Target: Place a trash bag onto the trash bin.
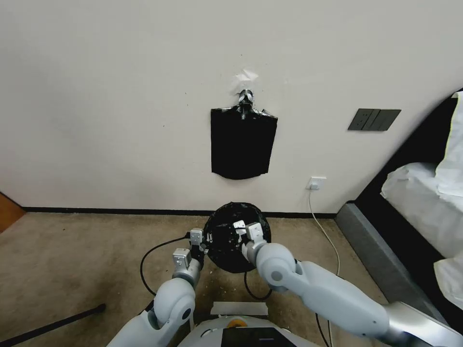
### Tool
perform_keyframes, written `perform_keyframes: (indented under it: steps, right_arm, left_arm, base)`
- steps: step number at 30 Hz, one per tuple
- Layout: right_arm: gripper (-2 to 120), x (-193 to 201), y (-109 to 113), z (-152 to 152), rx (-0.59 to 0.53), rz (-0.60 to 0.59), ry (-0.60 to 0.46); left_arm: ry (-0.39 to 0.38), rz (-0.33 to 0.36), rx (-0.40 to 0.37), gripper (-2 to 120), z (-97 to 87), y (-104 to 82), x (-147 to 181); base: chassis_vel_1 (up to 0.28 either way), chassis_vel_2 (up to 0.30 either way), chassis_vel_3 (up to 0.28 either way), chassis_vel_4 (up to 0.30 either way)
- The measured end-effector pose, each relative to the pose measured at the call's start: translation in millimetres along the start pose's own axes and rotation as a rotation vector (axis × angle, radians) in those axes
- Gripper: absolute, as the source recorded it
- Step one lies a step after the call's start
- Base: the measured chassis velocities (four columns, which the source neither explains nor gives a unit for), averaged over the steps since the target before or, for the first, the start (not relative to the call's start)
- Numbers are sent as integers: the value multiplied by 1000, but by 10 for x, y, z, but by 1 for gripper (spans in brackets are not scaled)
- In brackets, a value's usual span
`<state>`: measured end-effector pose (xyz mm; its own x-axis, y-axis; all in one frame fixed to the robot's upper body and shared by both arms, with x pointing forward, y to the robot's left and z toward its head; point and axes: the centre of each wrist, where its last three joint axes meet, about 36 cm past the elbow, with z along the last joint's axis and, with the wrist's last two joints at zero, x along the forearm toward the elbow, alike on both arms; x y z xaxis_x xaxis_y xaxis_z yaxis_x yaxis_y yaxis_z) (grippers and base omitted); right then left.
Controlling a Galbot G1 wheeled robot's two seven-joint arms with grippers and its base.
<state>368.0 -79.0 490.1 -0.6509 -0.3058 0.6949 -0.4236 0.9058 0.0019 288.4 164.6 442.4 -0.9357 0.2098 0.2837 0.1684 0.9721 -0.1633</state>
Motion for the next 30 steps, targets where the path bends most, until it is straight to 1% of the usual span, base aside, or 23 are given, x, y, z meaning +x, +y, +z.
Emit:
perform_keyframes:
  steps: [11,30]
  right_arm:
    - [0,-171,24,-2,8,40,31]
    - [0,-407,-19,-13,-44,78,42]
  left_arm:
    - [-1,6,7,1,-2,-21,7]
    - [3,14,20,1,9,-55,23]
  base:
    - [0,0,0,0]
    - [0,0,0,0]
